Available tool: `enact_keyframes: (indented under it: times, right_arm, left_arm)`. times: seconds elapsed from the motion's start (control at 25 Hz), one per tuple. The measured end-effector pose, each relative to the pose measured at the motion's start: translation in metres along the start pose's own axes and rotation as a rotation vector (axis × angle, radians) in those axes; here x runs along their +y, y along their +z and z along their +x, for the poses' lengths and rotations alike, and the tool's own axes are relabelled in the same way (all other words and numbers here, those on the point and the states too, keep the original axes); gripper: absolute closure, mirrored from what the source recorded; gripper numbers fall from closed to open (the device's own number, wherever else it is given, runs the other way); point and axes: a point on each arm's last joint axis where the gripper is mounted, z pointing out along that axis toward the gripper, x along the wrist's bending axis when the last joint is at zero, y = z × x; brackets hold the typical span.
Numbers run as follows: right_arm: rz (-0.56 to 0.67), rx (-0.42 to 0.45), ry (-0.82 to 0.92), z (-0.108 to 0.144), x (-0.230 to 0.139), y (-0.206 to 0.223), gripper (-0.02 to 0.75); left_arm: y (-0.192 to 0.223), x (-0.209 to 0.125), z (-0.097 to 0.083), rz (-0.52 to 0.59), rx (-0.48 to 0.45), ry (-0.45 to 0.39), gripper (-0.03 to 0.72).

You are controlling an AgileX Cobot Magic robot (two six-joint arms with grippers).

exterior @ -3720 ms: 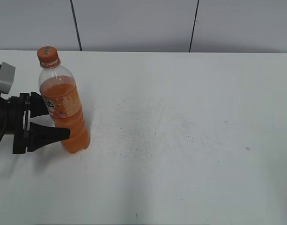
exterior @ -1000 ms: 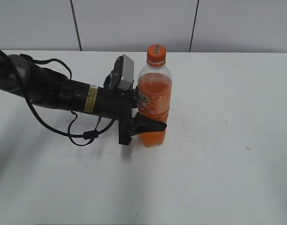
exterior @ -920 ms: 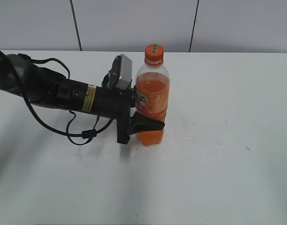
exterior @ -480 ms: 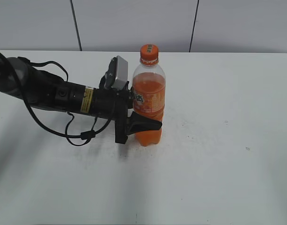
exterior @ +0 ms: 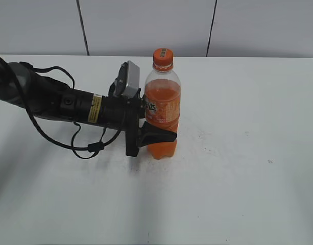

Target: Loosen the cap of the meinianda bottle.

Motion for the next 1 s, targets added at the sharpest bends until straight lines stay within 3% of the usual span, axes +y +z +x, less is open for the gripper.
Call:
enact_keyframes:
  times: [0.64,0.8,1.0]
  right_arm:
    - [-0.008,-0.024,-0.012,-0.002,0.001,-0.001,0.19]
    - [-0.061,-0.046,0.028,-0.005,0.011,-0.007,0.19]
    - [0.013,-0.026,0.06,-0.012,0.044,-0.005,0.19]
  left_arm:
    - [0.0,0.0,0.0,0.001,-0.007,0.006,0.294]
    - [0.0,0.0,0.0,0.001,-0.007,0.006,0.294]
    - [0.0,0.0,0.0,0.001,-0.007,0.006,0.294]
